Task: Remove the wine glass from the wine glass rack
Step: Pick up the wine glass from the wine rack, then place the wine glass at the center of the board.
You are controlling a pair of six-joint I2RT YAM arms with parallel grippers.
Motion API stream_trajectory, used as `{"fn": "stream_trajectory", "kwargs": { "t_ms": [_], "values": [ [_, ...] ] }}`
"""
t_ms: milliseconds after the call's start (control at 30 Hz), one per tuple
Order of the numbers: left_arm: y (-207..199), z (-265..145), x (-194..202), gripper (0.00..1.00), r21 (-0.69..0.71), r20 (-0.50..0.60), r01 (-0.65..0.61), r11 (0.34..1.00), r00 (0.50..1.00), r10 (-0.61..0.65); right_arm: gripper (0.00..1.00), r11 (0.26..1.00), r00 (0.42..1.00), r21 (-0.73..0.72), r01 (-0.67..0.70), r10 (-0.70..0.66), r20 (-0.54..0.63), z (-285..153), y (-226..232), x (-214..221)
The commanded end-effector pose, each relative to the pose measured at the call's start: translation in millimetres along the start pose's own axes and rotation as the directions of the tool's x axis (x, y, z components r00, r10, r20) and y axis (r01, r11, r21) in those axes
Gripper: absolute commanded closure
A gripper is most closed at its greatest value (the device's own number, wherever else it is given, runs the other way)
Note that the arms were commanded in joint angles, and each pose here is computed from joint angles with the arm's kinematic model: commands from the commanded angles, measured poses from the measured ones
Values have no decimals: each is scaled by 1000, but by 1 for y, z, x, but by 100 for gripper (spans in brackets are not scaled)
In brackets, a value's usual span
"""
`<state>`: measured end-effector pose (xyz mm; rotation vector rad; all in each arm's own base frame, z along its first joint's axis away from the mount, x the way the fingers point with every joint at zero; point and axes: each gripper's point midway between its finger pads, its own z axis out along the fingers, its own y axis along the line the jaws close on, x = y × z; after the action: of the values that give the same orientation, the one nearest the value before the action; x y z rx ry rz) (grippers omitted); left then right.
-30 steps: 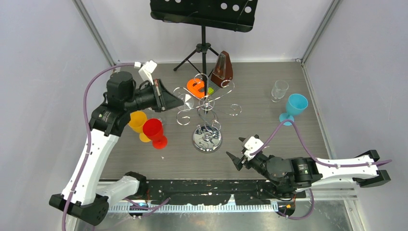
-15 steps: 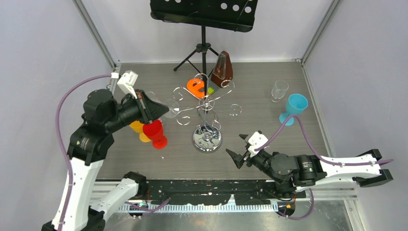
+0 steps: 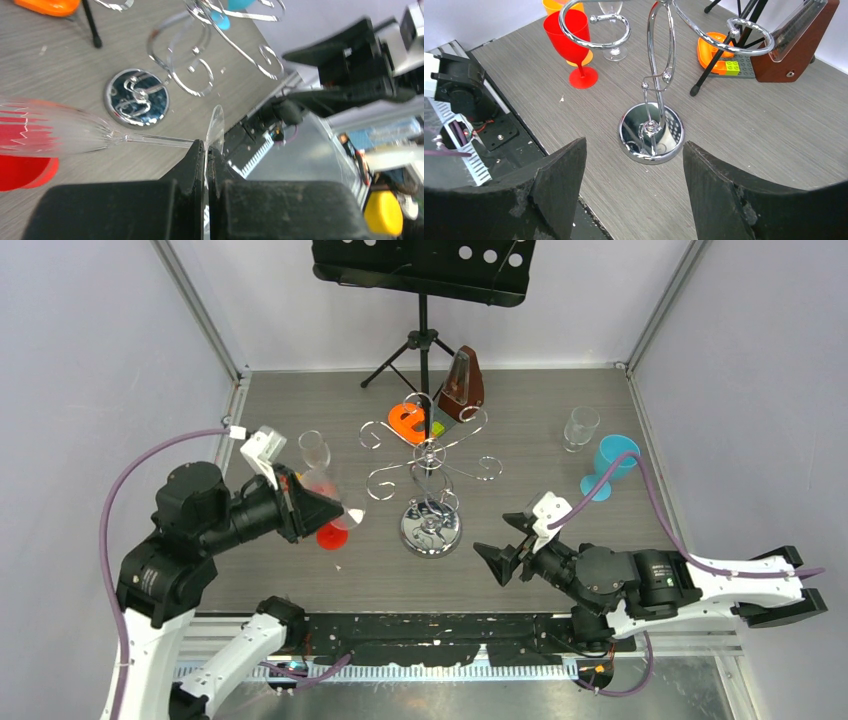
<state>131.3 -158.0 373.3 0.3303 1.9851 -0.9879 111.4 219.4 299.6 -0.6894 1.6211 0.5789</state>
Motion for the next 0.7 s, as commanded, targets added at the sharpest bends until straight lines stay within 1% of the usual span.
{"fn": "stream_trajectory", "kwargs": {
  "t_ms": [0, 133, 267, 467, 667],
  "values": [
    [-12, -7, 29, 100, 83, -75, -59, 995, 995, 66, 23, 997, 997, -8, -81, 81, -18, -4, 4, -10],
    [-14, -3, 47, 100, 99, -125, -75, 992, 988, 87, 23, 995, 994, -14, -101, 100, -43, -3, 9, -8],
    [-17, 1, 59, 100, 120, -142, -88, 989, 984, 105, 23, 991, 988, -16, -133, 132, -79, -5, 12, -3],
    [-28, 8, 80, 100, 160, -204, -135, 978, 965, 167, 24, 974, 969, -20, -226, 223, -106, -10, 15, -2],
    [-36, 19, 90, 100, 118, -228, -217, 969, 944, 239, 24, 944, 937, -29, -329, 323, -133, -13, 23, 0]
  ]
}}
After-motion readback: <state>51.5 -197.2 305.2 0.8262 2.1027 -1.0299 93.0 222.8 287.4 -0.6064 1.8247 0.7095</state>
